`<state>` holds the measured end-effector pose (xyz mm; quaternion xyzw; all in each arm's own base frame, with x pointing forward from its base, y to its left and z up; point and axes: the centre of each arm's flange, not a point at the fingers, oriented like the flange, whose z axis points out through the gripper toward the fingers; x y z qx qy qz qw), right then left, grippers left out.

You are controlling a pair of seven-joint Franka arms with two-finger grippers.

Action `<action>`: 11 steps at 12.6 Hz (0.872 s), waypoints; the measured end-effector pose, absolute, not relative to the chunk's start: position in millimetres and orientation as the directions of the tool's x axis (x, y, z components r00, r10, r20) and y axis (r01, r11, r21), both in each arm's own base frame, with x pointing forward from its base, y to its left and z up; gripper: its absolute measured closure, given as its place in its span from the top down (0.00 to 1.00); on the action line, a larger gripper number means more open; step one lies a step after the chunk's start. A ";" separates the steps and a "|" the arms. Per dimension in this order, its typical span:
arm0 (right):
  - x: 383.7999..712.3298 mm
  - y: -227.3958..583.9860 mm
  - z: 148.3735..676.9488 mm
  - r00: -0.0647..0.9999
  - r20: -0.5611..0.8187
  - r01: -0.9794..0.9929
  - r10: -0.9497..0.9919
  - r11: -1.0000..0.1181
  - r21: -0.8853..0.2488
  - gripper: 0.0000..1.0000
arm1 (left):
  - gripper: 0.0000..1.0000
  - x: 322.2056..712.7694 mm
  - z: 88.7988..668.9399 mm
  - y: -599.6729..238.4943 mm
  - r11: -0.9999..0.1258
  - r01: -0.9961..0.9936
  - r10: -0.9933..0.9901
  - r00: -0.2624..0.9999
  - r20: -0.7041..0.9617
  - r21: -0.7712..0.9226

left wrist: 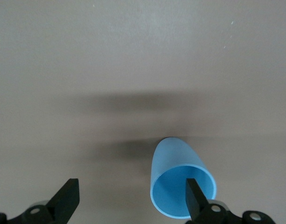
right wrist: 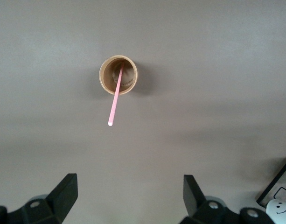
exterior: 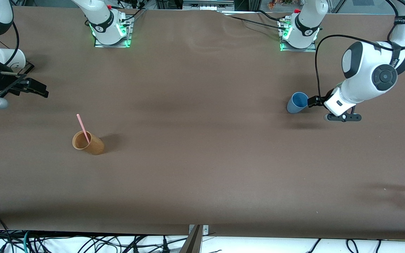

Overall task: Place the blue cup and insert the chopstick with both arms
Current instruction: 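Reach the left gripper down to the blue cup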

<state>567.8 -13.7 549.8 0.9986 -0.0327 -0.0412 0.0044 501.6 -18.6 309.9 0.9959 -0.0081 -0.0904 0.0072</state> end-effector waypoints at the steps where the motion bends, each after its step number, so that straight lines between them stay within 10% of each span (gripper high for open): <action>1: 567.8 -13.6 549.8 0.994 -0.082 -0.065 -0.066 -0.998 0.011 1.00 | 1.00 496.7 303.4 -18.3 -1.000 -0.018 -0.021 0.985 -0.169 0.015; 11: 567.8 -13.2 549.8 0.995 -0.082 -0.064 -0.065 -0.998 0.011 1.00 | 0.99 458.8 258.8 -20.0 -0.999 -0.033 -0.035 0.988 -0.150 0.014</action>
